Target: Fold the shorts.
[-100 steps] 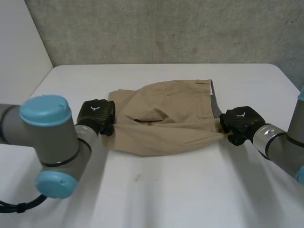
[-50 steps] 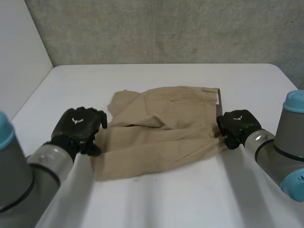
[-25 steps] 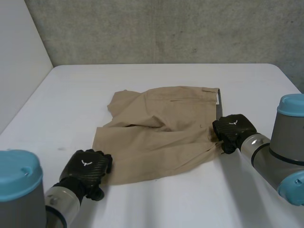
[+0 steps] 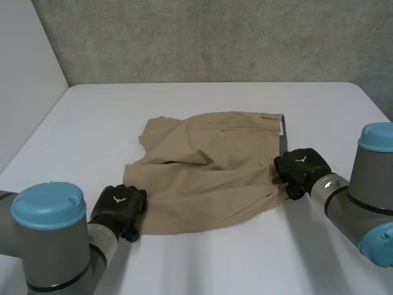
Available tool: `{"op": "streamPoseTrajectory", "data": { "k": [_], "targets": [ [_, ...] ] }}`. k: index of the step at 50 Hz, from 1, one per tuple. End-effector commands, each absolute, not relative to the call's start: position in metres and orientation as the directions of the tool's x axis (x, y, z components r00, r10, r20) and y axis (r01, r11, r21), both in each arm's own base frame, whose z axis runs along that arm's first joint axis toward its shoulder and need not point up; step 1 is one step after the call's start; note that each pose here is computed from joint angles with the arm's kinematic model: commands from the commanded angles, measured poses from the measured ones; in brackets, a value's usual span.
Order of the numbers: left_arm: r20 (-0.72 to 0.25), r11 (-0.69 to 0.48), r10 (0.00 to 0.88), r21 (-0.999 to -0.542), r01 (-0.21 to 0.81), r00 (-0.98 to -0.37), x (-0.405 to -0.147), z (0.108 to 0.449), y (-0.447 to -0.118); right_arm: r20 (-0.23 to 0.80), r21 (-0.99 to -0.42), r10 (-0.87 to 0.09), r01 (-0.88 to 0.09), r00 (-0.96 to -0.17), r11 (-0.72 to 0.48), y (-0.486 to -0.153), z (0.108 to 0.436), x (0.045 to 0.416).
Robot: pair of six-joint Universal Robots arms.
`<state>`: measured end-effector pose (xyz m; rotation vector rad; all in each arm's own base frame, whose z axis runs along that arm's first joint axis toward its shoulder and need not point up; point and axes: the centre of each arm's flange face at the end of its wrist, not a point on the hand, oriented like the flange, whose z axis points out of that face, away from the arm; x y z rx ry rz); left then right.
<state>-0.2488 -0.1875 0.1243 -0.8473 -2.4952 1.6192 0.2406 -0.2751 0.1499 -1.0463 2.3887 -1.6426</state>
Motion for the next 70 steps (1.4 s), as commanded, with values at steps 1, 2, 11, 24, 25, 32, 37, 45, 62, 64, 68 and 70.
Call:
{"op": "streamPoseTrajectory", "data": {
  "k": [1, 2, 11, 24, 25, 32, 37, 45, 62, 64, 68, 70],
  "targets": [
    [-0.256, 0.3, 0.469, -0.854, 0.425, -0.845, -0.253, 0.118, -0.195, 0.318, -0.845, -0.558, -0.496, -0.766, 0.2, -0.275, 0.149, 0.241],
    [-0.255, 0.292, 0.462, -0.86, 0.418, -0.849, -0.253, 0.118, -0.198, 0.318, -0.845, -0.558, -0.496, -0.766, 0.2, -0.275, 0.149, 0.241],
    [-0.291, 0.201, 0.436, -0.891, 0.408, -0.851, -0.254, 0.12, -0.211, 0.32, -0.846, -0.554, -0.495, -0.769, 0.199, -0.276, 0.15, 0.24],
    [-0.419, 0.019, 0.391, -0.886, 0.463, -0.819, -0.248, 0.175, -0.208, 0.335, -0.856, -0.545, -0.49, -0.768, 0.164, -0.269, 0.181, 0.239],
    [-0.415, 0.001, 0.384, -0.893, 0.45, -0.825, -0.247, 0.184, -0.206, 0.337, -0.859, -0.547, -0.488, -0.766, 0.153, -0.266, 0.192, 0.238],
    [-0.393, -0.159, 0.322, -0.919, 0.36, -0.862, -0.234, 0.264, -0.181, 0.399, -0.869, -0.52, -0.492, -0.755, 0.047, -0.241, 0.261, 0.231],
    [-0.375, -0.265, 0.304, -0.916, 0.301, -0.876, -0.222, 0.313, -0.152, 0.457, -0.838, -0.52, -0.545, -0.722, 0.019, -0.221, 0.282, 0.223],
    [-0.393, -0.157, 0.374, -0.92, 0.36, -0.84, -0.203, 0.322, -0.111, 0.521, -0.765, -0.554, -0.643, -0.649, 0.033, -0.188, 0.297, 0.209],
    [-0.336, -0.104, 0.424, -0.94, 0.324, -0.841, -0.204, 0.318, -0.109, 0.54, -0.781, -0.577, -0.62, -0.613, -0.073, -0.159, 0.321, 0.207],
    [-0.327, -0.032, 0.449, -0.936, 0.351, -0.832, -0.21, 0.293, -0.121, 0.479, -0.77, -0.651, -0.638, -0.589, 0.012, -0.172, 0.284, 0.213],
    [-0.321, 0.074, 0.479, -0.913, 0.402, -0.817, -0.216, 0.257, -0.135, 0.419, -0.734, -0.712, -0.671, -0.564, 0.1, -0.18, 0.242, 0.219],
    [-0.318, 0.106, 0.488, -0.903, 0.417, -0.812, -0.218, 0.246, -0.139, 0.403, -0.724, -0.724, -0.679, -0.56, 0.123, -0.182, 0.231, 0.219]
  ]
}}
